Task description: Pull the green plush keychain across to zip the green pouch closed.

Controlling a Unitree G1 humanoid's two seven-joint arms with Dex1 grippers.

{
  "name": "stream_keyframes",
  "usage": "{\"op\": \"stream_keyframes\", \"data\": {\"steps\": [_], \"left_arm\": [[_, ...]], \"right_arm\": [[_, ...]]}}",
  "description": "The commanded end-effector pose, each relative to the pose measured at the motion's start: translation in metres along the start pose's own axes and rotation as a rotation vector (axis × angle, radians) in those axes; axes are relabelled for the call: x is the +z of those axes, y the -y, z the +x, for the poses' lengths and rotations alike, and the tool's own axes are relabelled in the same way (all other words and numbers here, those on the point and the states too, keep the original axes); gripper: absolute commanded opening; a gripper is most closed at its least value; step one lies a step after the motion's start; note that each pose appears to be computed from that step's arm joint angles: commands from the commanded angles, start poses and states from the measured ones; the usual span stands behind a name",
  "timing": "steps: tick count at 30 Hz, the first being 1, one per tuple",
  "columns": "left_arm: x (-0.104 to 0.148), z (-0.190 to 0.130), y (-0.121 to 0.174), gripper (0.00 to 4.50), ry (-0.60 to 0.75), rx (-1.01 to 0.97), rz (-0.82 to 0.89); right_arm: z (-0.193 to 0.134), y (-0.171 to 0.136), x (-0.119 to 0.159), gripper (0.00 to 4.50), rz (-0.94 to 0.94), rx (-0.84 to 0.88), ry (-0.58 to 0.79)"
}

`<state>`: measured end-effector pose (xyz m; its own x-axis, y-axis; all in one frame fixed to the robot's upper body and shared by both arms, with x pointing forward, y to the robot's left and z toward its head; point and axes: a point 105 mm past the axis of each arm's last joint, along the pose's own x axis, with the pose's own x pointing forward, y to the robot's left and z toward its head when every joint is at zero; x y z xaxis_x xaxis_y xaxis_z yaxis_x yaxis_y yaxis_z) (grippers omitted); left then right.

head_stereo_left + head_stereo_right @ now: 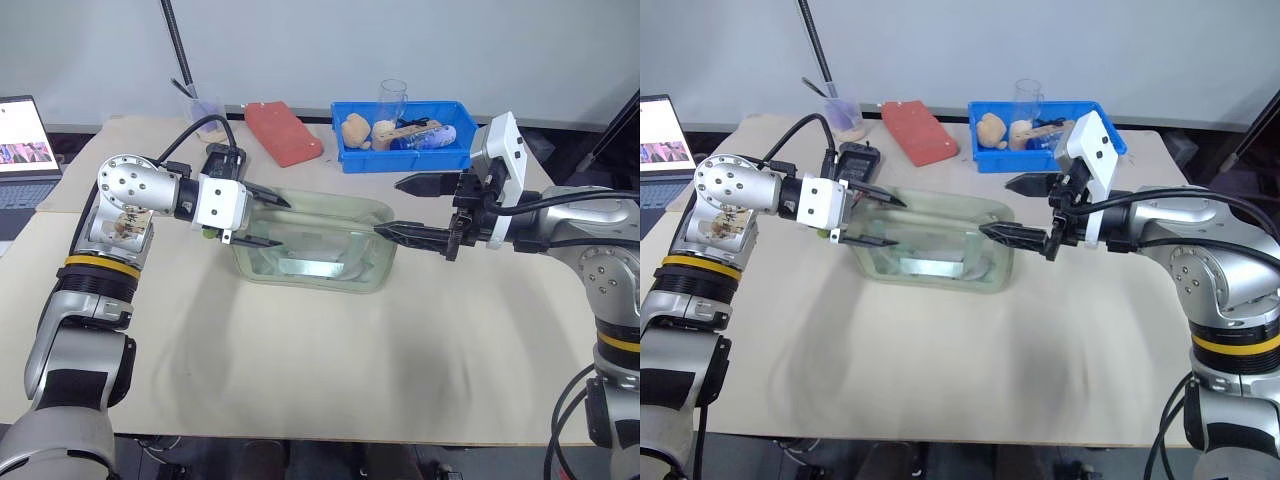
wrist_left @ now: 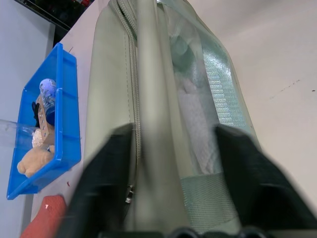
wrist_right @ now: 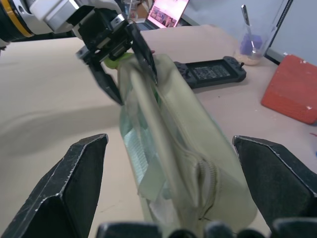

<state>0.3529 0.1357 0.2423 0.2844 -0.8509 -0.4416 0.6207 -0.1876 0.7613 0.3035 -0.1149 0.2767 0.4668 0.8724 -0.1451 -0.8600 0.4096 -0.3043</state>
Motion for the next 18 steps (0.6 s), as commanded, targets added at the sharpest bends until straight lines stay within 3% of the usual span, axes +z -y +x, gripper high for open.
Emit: {"op": "stream_keyframes", "data": {"steps": [1, 7, 13, 18], "left_arm": [[0.022, -0.018, -0.024, 4.46, 0.054, 0.109, 0.007], [0.069, -0.027, -0.026, 4.46, 0.229, 0.147, -0.268], [0.116, -0.022, 0.006, 4.46, 0.331, -0.021, -0.454], [0.119, -0.023, 0.014, 4.5, 0.315, -0.016, -0.496]], "right_arm": [[-0.003, 0.003, 0.005, 4.5, -0.134, -0.015, -0.022], [-0.001, 0.002, -0.007, 4.5, -0.195, 0.015, -0.073], [0.009, 0.008, -0.023, 4.5, -0.242, 0.018, -0.105], [0.014, 0.011, -0.029, 2.98, -0.277, 0.036, -0.116]]}}
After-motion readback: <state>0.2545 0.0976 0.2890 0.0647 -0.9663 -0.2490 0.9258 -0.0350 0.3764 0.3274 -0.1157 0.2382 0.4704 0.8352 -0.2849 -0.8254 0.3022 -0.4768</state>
